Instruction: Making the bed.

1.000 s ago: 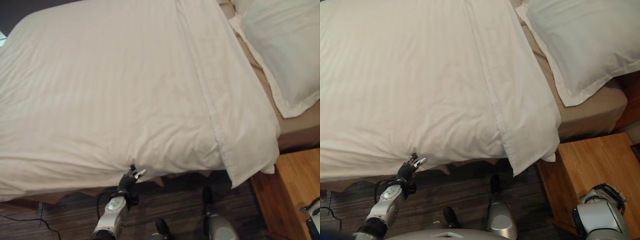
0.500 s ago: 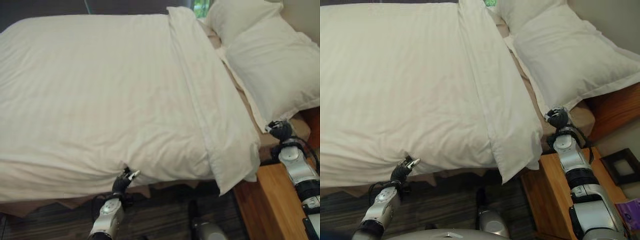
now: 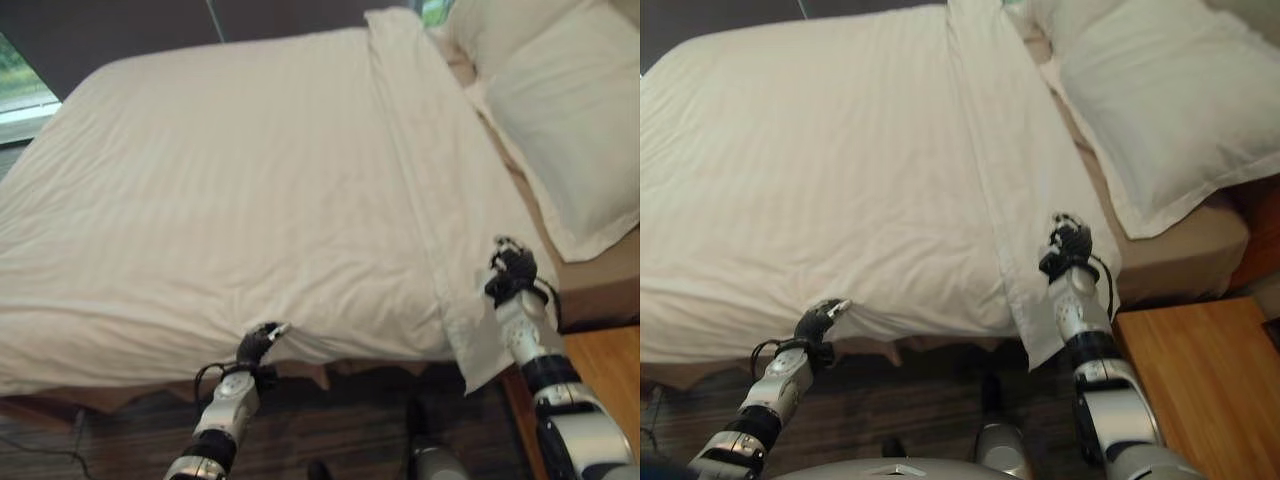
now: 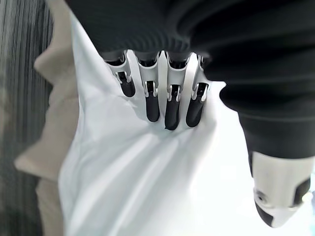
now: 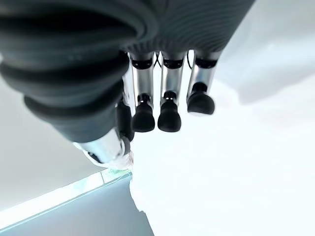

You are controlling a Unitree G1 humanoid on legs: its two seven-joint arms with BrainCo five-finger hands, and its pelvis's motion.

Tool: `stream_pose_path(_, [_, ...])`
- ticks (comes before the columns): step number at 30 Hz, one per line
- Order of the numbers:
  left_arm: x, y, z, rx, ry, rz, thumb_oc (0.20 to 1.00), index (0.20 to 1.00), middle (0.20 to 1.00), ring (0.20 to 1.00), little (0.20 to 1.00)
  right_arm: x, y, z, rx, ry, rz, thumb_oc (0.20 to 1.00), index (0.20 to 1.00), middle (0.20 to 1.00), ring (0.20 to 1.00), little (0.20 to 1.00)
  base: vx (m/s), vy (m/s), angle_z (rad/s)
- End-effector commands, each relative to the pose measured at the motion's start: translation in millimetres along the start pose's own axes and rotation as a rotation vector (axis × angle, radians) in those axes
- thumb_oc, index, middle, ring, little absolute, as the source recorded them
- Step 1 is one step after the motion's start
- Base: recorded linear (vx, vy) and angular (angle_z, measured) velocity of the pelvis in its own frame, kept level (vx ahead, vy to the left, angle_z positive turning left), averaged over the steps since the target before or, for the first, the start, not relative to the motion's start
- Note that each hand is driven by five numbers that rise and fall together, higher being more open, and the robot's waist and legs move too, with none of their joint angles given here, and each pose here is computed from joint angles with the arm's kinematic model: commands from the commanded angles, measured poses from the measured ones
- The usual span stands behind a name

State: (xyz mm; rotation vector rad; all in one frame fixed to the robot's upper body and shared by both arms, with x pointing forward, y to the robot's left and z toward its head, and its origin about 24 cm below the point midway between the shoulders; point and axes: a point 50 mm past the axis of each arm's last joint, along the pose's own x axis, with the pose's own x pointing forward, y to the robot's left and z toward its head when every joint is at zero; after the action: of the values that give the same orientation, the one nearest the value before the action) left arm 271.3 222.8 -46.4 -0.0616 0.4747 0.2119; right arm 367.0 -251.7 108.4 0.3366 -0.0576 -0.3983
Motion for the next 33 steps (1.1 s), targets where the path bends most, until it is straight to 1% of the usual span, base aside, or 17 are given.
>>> stream_pose_path(1, [15.0,17.3,76.4,-0.022,-0.258,0.050,1.000,1.000,1.000,1.000,1.000,18.9,30.6,65.3,0.080,-0.197,0.046,0.200,0.200,0.200,0.200,0.200,-0.07,-0.013,-0.03])
stream_pose_path(7, [12.8,25.0,63.3,-0.038,-0.226,0.045,1.000,1.000,1.000,1.000,1.000,26.9,30.0,76.5,-0.081,-0.193,0.073,0.200,0.200,0.200,0.200,0.200,-0.04,0.005,-0.01])
stream_pose_path(10, [11.4,26.0,49.4,-0.041,-0.182,0.045,1.000,1.000,1.000,1.000,1.000,24.5,14.9,48.1,-0.123,-0.100,0.045,0.200,0.200,0.200,0.200,0.200,0.02,0.048,-0.09])
stream_pose_path(11, [11.6,22.0,41.4,-0.049,-0.156,0.043,1.000,1.000,1.000,1.000,1.000,17.4,-7.6,13.2,-0.136,0.014,-0.013,0.200,0.200,0.200,0.200,0.200,0.04,0.047,-0.16])
stream_pose_path(13, [10.9,17.7,31.7,-0.073,-0.125,0.042,1.000,1.000,1.000,1.000,1.000,-1.5,-28.9,-35.7,-0.141,0.161,-0.059,0.200,0.200,0.200,0.200,0.200,0.05,0.047,-0.16])
stream_pose_path(15, [5.7,10.0,8.2,-0.093,-0.062,0.038,1.000,1.000,1.000,1.000,1.000,-47.3,-61.1,-108.8,-0.166,0.398,-0.121,0.200,0.200,0.200,0.200,0.200,0.04,0.031,-0.20])
stream_pose_path(17, [0.9,5.3,-7.3,-0.107,-0.020,0.030,1.000,1.000,1.000,1.000,1.000,-73.9,-81.2,-137.5,-0.214,0.514,-0.155,0.200,0.200,0.200,0.200,0.200,0.02,0.023,-0.17])
stream_pose_path(20, [-4.5,3.4,-22.6,-0.122,0.025,0.027,1.000,1.000,1.000,1.000,1.000,-100.0,-104.5,-158.0,-0.241,0.616,-0.206,0.200,0.200,0.200,0.200,0.200,0.01,0.037,-0.13])
stream_pose_path(21, [-8.8,3.7,-35.8,-0.135,0.074,0.027,1.000,1.000,1.000,1.000,1.000,-125.2,-128.3,-172.1,-0.260,0.704,-0.268,0.200,0.200,0.200,0.200,0.200,0.01,0.015,-0.08])
stream_pose_path(22, [-9.0,3.8,-36.0,-0.134,0.074,0.027,1.000,1.000,1.000,1.000,1.000,-125.5,-128.5,-172.3,-0.260,0.704,-0.268,0.200,0.200,0.200,0.200,0.200,0.00,0.031,-0.14])
stream_pose_path(23, [-15.8,6.9,-53.2,-0.132,0.137,0.025,1.000,1.000,1.000,1.000,1.000,-152.3,-152.5,-182.8,-0.278,0.789,-0.332,0.200,0.200,0.200,0.200,0.200,-0.01,0.024,-0.18])
stream_pose_path(25, [-21.9,4.0,-69.9,-0.103,0.205,0.010,1.000,1.000,1.000,1.000,1.000,-163.1,-159.7,-187.3,-0.295,0.828,-0.354,0.200,0.200,0.200,0.200,0.200,-0.02,0.023,-0.26])
stream_pose_path(26, [-36.7,6.0,-104.6,-0.042,0.353,0.020,1.000,1.000,1.000,1.000,1.000,-177.0,-165.9,-193.9,-0.307,0.884,-0.358,0.539,0.539,0.539,0.539,0.539,-0.01,0.015,-0.33])
stream_pose_path(27, [-36.7,6.0,-104.6,-0.042,0.353,0.020,1.000,1.000,1.000,1.000,1.000,-177.0,-165.9,-193.9,-0.307,0.884,-0.358,1.000,1.000,1.000,1.000,1.000,-0.02,0.028,-0.35])
stream_pose_path(29, [-58.9,14.9,-140.1,0.009,0.511,0.036,1.000,1.000,1.000,1.000,1.000,-185.4,-167.8,-197.2,-0.298,0.897,-0.349,1.000,1.000,1.000,1.000,1.000,-0.03,0.046,-0.27])
stream_pose_path(31, [-63.5,17.3,-146.0,0.029,0.541,0.032,1.000,1.000,1.000,1.000,1.000,-187.1,-164.3,-199.1,-0.305,0.896,-0.320,1.000,1.000,1.000,1.000,1.000,-0.03,0.051,-0.07])
stream_pose_path(33, [-66.3,9.9,-150.0,0.173,0.548,-0.032,1.000,1.000,1.000,1.000,1.000,-177.4,-140.8,-200.2,-0.369,0.848,-0.171,1.000,1.000,1.000,1.000,1.000,-0.03,0.053,0.03])
